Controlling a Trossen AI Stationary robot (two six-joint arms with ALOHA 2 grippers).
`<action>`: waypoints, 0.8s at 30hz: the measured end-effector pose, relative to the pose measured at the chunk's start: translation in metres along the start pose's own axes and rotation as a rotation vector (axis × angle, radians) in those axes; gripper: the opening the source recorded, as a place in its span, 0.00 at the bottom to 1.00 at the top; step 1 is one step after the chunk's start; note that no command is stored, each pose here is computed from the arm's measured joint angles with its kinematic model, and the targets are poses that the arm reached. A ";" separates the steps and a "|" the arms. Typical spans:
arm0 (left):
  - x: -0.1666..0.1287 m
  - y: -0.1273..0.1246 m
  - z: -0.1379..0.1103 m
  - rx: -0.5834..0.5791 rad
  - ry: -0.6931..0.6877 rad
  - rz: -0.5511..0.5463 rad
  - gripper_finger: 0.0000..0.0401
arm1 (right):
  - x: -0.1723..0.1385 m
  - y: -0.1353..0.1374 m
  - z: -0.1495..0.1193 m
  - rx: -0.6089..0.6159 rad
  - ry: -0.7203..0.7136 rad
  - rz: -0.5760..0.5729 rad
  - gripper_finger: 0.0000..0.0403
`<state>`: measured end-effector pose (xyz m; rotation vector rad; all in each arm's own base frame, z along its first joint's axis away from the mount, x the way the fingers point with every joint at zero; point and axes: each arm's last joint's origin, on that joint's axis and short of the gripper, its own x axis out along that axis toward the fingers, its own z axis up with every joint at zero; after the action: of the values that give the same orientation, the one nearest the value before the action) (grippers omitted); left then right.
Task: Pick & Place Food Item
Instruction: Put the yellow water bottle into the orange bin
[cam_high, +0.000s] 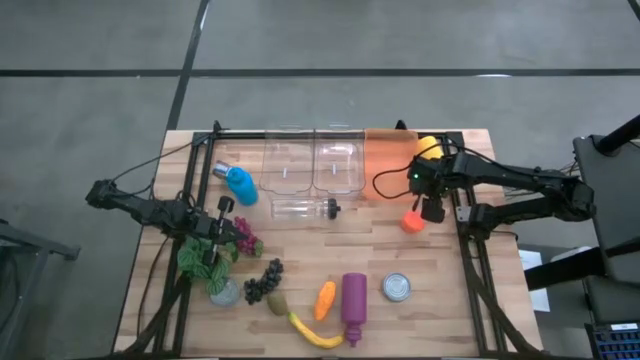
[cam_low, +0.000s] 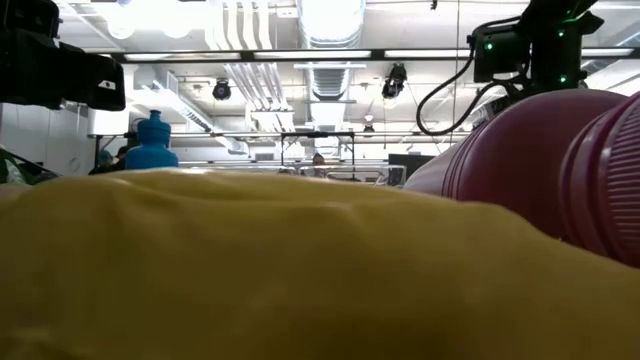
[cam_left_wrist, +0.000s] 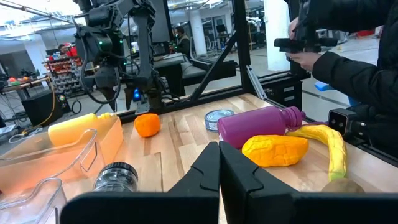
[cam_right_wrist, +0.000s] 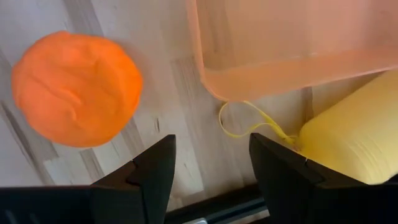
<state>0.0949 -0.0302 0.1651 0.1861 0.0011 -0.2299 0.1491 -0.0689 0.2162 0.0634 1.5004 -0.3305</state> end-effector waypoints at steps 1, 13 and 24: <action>0.000 0.000 0.000 0.000 0.000 0.000 0.00 | 0.000 0.000 0.000 -0.002 0.001 0.001 0.50; 0.000 0.000 0.000 0.000 0.000 0.000 0.00 | 0.001 0.000 0.011 -0.080 -0.119 0.028 0.50; 0.000 0.000 0.000 0.000 0.000 0.000 0.00 | -0.004 0.001 0.000 -0.010 -0.002 0.045 0.50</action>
<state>0.0949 -0.0302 0.1651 0.1860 0.0010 -0.2298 0.1494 -0.0670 0.2201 0.0887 1.4961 -0.2868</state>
